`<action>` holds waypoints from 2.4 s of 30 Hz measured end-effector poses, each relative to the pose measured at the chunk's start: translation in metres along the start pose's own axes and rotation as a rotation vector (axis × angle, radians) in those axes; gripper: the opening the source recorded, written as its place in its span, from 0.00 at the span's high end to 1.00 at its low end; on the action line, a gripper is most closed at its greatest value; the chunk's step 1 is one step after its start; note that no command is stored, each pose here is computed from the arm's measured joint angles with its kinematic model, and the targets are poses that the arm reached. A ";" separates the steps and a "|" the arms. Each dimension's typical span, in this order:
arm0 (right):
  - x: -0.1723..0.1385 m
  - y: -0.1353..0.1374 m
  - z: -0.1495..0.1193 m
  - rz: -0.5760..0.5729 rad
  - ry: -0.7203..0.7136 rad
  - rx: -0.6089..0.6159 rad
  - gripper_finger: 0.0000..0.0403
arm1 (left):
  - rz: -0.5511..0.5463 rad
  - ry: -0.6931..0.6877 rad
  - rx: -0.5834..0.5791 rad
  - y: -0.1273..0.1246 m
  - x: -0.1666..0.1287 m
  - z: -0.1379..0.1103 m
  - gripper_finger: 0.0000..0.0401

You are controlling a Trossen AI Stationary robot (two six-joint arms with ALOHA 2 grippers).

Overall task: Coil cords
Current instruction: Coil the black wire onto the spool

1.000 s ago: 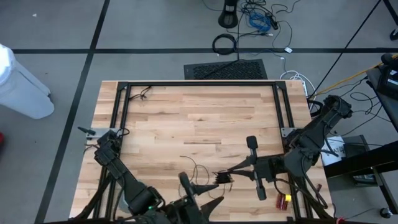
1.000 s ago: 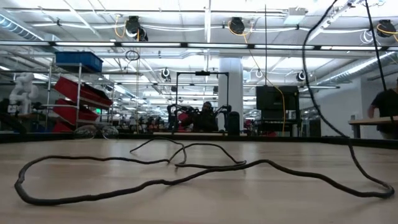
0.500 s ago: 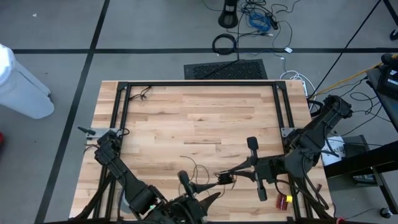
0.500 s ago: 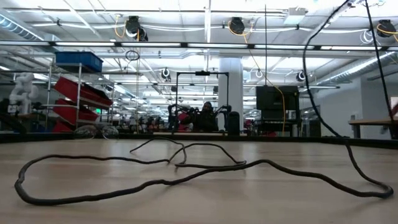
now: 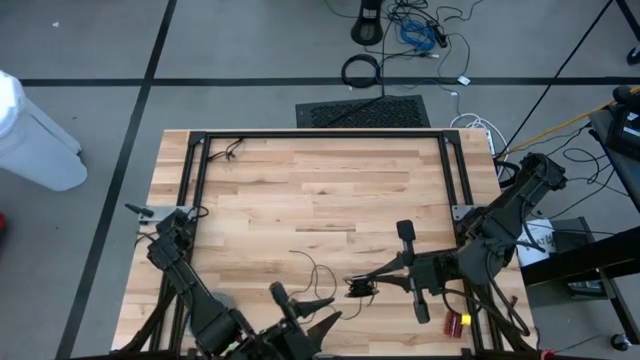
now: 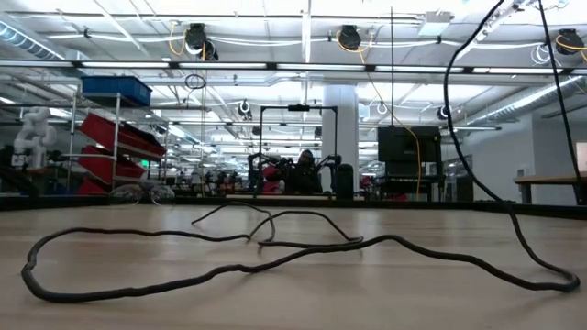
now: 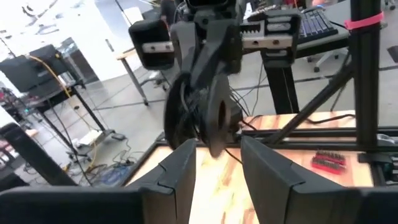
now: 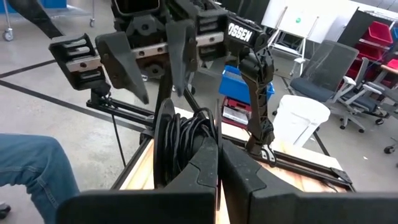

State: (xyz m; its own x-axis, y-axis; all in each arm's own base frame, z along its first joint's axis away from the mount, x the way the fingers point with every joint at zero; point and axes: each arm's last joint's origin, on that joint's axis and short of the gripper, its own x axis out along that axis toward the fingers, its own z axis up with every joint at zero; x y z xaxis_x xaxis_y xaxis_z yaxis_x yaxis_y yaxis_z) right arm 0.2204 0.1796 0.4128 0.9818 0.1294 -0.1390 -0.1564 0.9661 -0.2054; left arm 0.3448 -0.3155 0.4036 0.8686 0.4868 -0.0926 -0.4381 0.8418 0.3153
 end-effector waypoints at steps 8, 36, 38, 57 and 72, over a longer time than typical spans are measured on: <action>0.000 0.000 0.001 0.002 -0.012 -0.007 1.00 | 0.046 0.058 -0.074 -0.001 0.021 -0.023 0.67; -0.001 0.002 0.001 0.041 -0.006 -0.027 1.00 | -0.085 -0.013 -0.109 -0.003 0.030 -0.003 0.68; -0.001 0.003 0.000 0.042 -0.001 -0.028 1.00 | -0.084 -0.024 -0.086 -0.002 0.029 -0.001 0.71; -0.001 0.003 0.001 0.039 -0.009 -0.023 1.00 | -0.146 -0.028 -0.042 -0.001 0.037 -0.001 0.70; -0.005 0.006 0.001 0.048 -0.007 -0.012 0.95 | -0.087 -0.024 0.086 0.004 0.028 0.002 0.99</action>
State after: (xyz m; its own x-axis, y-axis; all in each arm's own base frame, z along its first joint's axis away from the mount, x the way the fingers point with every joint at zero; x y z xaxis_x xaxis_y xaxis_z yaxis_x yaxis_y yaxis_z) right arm 0.2151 0.1851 0.4134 0.9739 0.1771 -0.1419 -0.2044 0.9561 -0.2100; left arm 0.3677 -0.2989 0.4039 0.9080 0.4066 -0.1007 -0.3408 0.8569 0.3867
